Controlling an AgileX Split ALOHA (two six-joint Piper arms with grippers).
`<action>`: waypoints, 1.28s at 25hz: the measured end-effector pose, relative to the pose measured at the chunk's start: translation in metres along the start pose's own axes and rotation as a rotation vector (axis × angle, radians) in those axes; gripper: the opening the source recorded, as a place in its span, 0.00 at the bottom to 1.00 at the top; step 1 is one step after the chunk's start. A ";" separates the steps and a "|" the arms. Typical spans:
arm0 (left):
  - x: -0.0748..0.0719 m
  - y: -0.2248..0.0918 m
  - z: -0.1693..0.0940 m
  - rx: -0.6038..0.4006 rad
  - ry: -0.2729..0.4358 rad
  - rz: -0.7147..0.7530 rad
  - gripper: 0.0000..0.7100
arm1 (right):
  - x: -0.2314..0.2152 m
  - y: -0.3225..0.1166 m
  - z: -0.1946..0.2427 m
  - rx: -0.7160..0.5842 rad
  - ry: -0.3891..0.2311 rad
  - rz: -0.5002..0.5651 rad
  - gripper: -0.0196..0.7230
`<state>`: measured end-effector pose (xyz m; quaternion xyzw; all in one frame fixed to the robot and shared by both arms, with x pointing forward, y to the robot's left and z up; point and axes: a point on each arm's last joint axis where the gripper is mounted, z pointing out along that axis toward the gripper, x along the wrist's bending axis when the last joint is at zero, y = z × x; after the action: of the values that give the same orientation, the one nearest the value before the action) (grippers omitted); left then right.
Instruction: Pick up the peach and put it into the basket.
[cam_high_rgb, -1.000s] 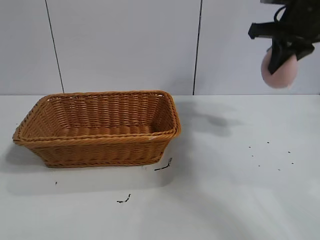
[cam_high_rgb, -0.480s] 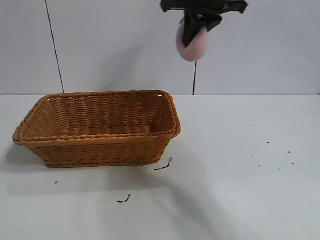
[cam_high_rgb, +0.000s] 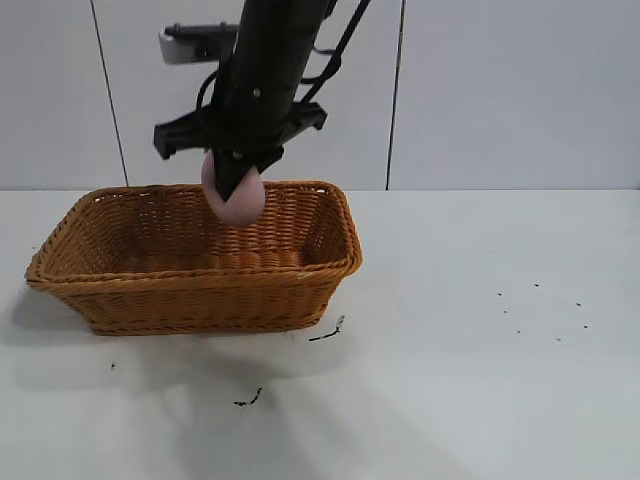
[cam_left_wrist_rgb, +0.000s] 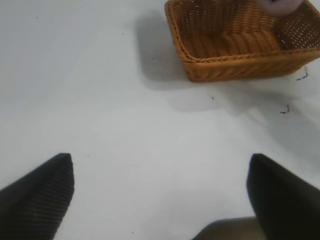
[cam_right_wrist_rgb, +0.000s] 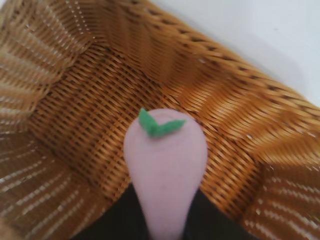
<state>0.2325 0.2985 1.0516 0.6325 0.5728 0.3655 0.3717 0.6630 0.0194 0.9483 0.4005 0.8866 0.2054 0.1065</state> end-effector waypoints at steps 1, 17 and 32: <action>0.000 0.000 0.000 0.000 0.000 0.000 0.97 | 0.000 -0.003 0.009 0.015 -0.002 -0.003 0.07; 0.000 0.000 0.000 0.000 0.000 0.000 0.97 | -0.001 -0.001 -0.009 0.032 -0.010 -0.011 0.95; 0.000 0.000 0.000 0.000 0.000 0.000 0.97 | -0.177 -0.031 -0.087 -0.009 -0.172 0.324 0.95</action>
<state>0.2325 0.2985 1.0516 0.6325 0.5728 0.3655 0.3717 0.7274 -0.1564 1.0163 0.5538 0.7971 0.1886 0.1494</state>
